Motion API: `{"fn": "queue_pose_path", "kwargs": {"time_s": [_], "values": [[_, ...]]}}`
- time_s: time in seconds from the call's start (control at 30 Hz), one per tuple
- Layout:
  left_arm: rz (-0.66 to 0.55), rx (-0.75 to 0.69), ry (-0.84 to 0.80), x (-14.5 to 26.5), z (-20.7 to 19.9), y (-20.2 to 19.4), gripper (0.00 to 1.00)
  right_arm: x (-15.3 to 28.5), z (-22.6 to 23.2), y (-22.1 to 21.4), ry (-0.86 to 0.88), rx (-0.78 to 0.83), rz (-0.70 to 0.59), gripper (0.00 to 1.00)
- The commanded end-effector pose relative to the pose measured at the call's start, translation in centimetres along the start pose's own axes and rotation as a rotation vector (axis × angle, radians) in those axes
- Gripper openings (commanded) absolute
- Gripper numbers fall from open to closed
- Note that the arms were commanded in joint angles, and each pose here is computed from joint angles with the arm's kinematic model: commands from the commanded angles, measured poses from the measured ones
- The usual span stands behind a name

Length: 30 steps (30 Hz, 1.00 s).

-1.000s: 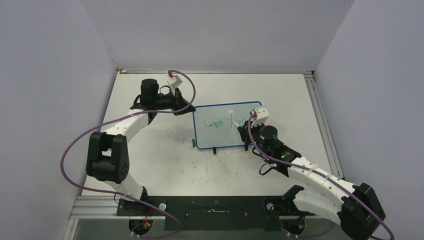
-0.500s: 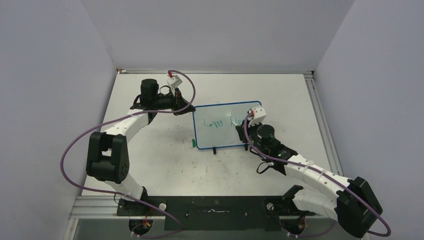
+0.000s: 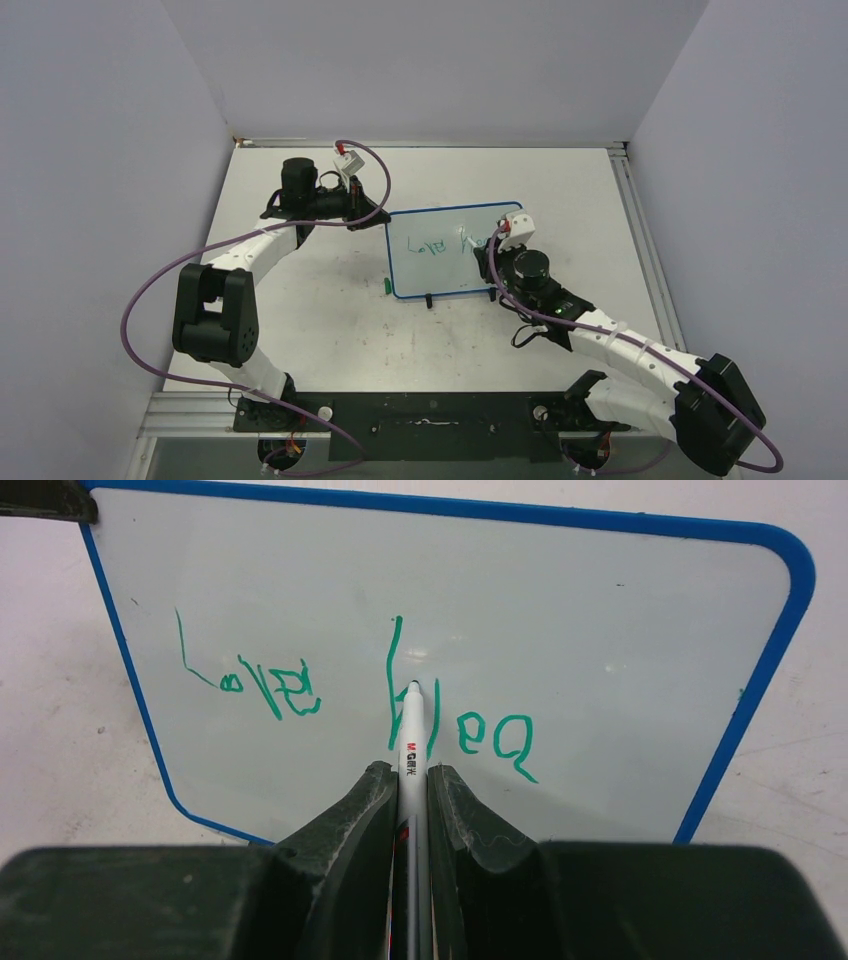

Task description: Write a sentence on the whiteboard

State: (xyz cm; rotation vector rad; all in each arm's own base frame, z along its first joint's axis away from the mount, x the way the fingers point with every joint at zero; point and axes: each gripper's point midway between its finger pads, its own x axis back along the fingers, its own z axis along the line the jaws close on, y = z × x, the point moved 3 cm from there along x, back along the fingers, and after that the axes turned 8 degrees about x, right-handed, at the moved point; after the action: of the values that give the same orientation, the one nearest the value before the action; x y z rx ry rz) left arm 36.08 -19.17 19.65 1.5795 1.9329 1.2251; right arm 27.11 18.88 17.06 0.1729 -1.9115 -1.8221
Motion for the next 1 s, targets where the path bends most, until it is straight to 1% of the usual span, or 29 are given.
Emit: {"fn": "queue_pose_path", "kwargs": {"time_s": [0.0, 0.27, 0.73, 0.97], "values": [[-0.009, -0.041, 0.000, 0.3, -0.8, 0.6, 0.00, 0.1, -1.0, 3.3, -0.066, -0.021, -0.110, 0.05], [-0.010, -0.042, 0.000, 0.4, -0.8, 0.6, 0.00, 0.3, -1.2, 2.9, -0.080, -0.017, -0.095, 0.05], [-0.010, -0.041, 0.002, 0.3, -0.8, 0.6, 0.00, 0.5, -0.9, 0.5, -0.055, -0.017, -0.020, 0.05], [-0.008, -0.039, 0.003, 0.3, -0.7, 0.5, 0.00, 1.3, -0.9, 1.0, -0.051, -0.024, -0.032, 0.05]]}}
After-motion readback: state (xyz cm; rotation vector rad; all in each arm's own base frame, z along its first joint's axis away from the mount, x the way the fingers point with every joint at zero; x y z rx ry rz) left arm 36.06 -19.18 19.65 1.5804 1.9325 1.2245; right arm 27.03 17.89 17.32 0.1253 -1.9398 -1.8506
